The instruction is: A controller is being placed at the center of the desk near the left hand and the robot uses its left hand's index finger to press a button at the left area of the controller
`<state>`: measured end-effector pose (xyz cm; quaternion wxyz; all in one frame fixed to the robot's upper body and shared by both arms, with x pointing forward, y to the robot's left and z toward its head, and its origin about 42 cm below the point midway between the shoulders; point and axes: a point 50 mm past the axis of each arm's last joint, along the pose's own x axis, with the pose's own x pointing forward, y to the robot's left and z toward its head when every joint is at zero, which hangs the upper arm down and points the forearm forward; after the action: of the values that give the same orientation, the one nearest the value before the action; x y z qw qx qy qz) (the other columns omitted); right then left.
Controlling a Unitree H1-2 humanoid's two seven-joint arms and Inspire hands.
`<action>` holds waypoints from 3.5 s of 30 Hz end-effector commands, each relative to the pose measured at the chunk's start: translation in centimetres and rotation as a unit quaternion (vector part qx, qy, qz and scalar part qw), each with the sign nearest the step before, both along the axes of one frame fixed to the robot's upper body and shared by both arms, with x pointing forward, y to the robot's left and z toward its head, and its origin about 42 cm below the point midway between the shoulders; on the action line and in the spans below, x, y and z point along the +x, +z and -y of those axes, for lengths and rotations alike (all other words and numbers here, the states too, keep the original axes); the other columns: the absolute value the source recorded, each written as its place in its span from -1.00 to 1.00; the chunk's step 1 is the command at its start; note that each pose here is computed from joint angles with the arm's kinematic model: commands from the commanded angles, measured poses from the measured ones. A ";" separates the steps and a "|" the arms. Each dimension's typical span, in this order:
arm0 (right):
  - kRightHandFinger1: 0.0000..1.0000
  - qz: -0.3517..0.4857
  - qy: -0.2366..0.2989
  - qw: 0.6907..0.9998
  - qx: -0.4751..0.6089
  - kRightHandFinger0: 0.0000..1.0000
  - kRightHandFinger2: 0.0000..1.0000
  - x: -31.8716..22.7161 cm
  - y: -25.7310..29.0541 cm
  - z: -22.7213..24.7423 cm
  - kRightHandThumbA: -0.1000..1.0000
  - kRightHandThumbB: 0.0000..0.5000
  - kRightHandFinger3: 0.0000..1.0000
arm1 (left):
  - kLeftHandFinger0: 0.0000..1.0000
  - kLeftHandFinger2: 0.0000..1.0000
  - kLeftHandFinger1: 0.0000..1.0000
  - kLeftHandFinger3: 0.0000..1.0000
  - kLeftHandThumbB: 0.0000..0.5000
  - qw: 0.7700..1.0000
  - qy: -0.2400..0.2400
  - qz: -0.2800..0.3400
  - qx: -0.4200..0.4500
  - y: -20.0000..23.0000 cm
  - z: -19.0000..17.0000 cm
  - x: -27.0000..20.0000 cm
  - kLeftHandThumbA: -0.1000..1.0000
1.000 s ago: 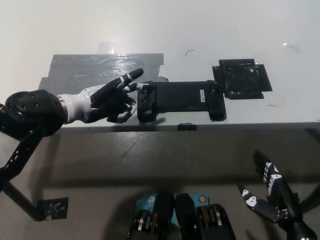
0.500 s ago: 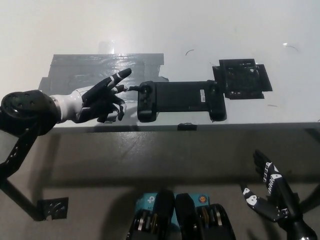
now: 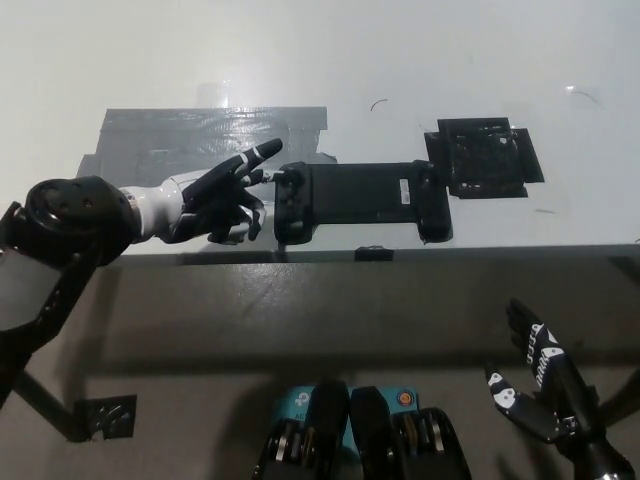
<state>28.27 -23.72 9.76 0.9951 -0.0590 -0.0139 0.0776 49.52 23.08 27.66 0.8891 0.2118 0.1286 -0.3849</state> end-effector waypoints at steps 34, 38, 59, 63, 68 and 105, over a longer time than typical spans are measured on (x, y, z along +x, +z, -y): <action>1.00 0.041 0.006 0.999 -0.008 1.00 1.00 1.6 2.3 0.0 0.06 -0.14 1.00 | -1.00 -0.52 -1.00 1.00 0.60 0.999 0.004 0.030 0.042 1.5 0.5 1.5 1.00; 1.00 0.046 0.003 0.999 -0.010 1.00 1.00 1.6 2.3 0.0 0.06 -0.12 1.00 | -1.00 -0.49 -1.00 1.00 0.60 0.999 0.005 0.029 0.041 1.5 0.8 1.5 1.00; 1.00 0.047 0.003 0.999 -0.008 1.00 1.00 1.7 2.4 -0.1 0.03 -0.16 1.00 | -0.90 -0.43 -0.99 1.00 0.82 0.997 -0.004 0.039 0.067 0.2 0.6 1.8 1.00; 1.00 0.051 0.003 0.999 -0.008 1.00 1.00 1.9 2.5 -0.1 0.02 -0.16 1.00 | -0.89 -0.41 -0.96 1.00 0.83 0.997 0.001 0.036 0.065 0.2 0.7 1.9 1.00; 1.00 0.051 0.005 0.999 -0.010 1.00 1.00 2.0 2.6 -0.1 0.03 -0.16 1.00 | -0.92 -0.44 -1.00 1.00 0.81 0.998 0.004 0.022 0.055 -0.1 0.6 1.8 1.00; 1.00 0.060 0.008 0.998 -0.006 1.00 1.00 2.8 3.3 -0.2 0.08 -0.15 1.00 | -0.96 -0.61 -1.00 1.00 0.87 0.996 0.021 -0.075 0.043 -11.6 -0.7 -1.7 1.00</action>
<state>30.44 -23.43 11.58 0.9930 -0.0723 -0.0410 0.0837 49.79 23.01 21.80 0.8935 0.2168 0.1308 -0.3710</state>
